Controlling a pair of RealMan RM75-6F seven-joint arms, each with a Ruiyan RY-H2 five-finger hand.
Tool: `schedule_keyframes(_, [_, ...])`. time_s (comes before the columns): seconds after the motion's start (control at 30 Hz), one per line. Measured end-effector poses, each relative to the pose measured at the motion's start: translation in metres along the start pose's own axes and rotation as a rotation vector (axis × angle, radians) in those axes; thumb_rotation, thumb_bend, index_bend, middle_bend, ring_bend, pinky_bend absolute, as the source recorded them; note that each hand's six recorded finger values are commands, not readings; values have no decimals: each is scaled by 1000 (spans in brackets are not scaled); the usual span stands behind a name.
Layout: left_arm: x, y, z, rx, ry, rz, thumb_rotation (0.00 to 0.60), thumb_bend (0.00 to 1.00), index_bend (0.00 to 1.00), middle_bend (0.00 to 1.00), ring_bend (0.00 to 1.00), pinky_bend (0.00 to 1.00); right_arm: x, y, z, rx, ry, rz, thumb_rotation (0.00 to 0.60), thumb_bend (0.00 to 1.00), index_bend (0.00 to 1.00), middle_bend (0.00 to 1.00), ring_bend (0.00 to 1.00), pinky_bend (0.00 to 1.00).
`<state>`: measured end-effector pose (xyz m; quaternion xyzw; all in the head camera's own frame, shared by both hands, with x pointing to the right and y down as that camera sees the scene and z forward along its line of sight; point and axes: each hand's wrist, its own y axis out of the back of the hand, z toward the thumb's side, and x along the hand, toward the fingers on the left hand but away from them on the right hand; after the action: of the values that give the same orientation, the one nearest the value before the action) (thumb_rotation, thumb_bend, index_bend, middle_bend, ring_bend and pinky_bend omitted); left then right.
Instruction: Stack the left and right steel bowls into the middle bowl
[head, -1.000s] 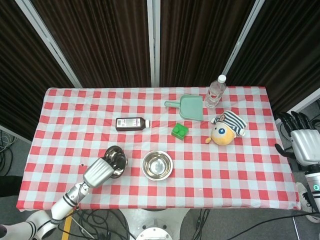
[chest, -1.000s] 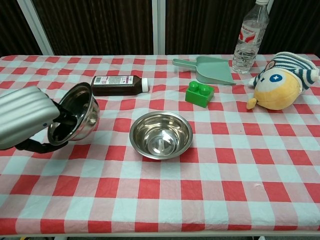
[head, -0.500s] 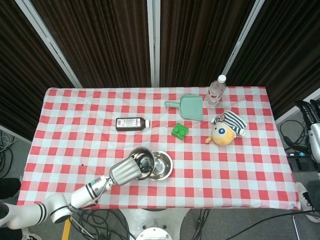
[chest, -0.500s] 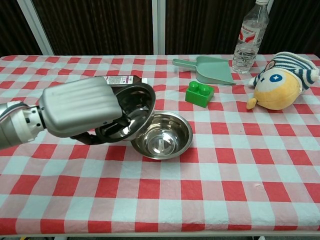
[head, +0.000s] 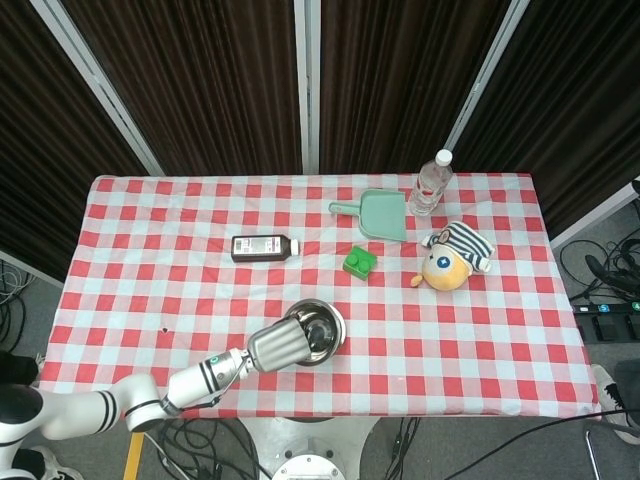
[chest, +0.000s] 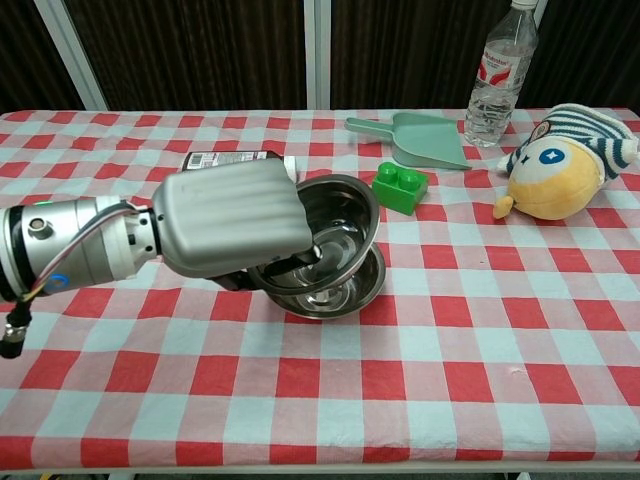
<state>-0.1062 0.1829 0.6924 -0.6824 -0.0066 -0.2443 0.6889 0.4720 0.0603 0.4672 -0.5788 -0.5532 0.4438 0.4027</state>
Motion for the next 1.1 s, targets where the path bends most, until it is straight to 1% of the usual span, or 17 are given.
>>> schedule_keyframes(0.1, [5,-5,0,16,-11,-10,600,372,728,762,753,795,-1,3,0,-17,0,-17,600,101,91,127,9,21])
schedule_keyframes(0.27, [10,-13,0,41,-23,-25,600,372,728,761,753,795,-1,5,-3,-25,-2,-23,600,94,91,127,9,21])
schedule_keyframes(0.4, [10,-16,0,50,-27,-21,600,359,701,729,743,792,-1,3,-5,-31,-5,-17,600,90,91,125,9,21])
schedule_keyframes(0.67, [11,-8,-2,33,-31,29,600,293,592,653,711,785,-1,0,-8,-37,-10,-9,600,86,91,125,9,21])
schedule_keyframes(0.9, [10,-5,-9,21,-22,47,600,258,570,624,695,778,1,2,-8,-38,-8,-9,600,86,91,125,9,21])
schedule_keyframes(1.1, [1,-1,-27,43,11,35,600,256,563,617,691,769,2,5,-6,-40,0,-12,600,85,91,125,9,21])
